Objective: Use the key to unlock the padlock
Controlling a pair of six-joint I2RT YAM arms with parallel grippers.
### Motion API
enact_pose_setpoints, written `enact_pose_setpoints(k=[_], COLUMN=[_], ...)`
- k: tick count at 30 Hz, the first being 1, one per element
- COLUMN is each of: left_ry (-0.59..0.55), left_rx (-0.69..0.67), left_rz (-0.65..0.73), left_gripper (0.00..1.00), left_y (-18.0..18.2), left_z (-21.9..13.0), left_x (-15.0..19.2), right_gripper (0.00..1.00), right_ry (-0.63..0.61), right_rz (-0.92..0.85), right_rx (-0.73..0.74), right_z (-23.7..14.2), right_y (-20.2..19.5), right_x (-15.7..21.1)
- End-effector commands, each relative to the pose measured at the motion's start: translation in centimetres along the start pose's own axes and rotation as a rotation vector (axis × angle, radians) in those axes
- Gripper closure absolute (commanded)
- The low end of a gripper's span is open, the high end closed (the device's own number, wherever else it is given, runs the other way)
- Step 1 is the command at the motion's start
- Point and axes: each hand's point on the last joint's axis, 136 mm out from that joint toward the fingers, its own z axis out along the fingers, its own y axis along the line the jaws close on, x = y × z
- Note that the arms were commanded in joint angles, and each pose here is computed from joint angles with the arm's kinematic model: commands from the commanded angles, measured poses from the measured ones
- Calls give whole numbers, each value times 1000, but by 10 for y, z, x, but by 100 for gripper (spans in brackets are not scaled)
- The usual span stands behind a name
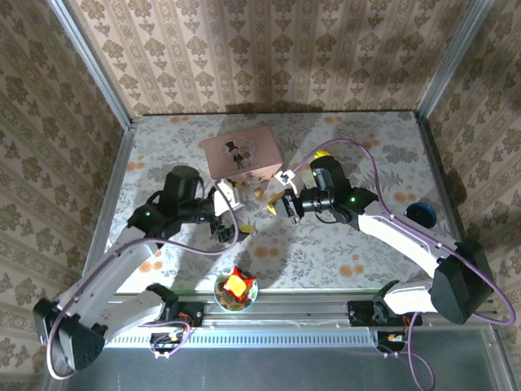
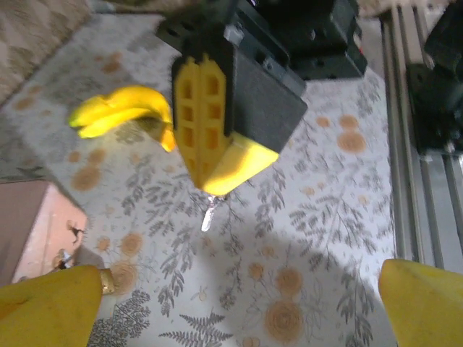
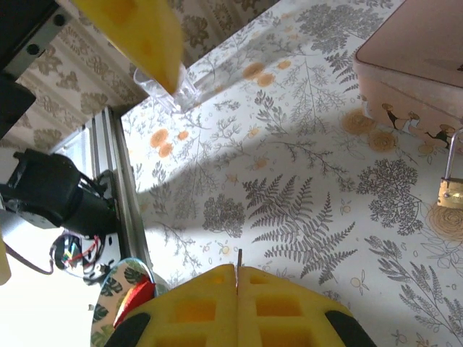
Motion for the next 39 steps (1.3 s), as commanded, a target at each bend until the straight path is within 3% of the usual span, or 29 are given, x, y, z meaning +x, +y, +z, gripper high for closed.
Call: enact_pose_setpoints(k=[1,8,11,15,27,32,39], left_ry=[-172,-308,-398,-496,-534,-521,-535], left_rx=[-117,-379,-398,-348,-211,-51,25], left_rz=[-63,-290,-406,-481,-564,-570,-591], left_gripper=[0,0,0,0,3,12,23], left_y=[20,77,94,104,109,90,89], left_z=[-17,-50,-54,-49,-2,24,37], left_x=[-28,-30,-31,-36,-48,-56,-62], right_gripper=[100,100,100,100,100,100,100], right_ry=[-92,-226,-266,-344,-517,-529,-532], right_rz=[43,168,192,241,358,384,378], right_rx=[-24,9,18,17,-84,-134,-170], right_z=[-10,-28,-31,-37,-48,-45,-49], right_y=[1,-24,-29,-40,-60,-60,-48], right_x=[-17,-31,-36,-48,-82,-90,-96])
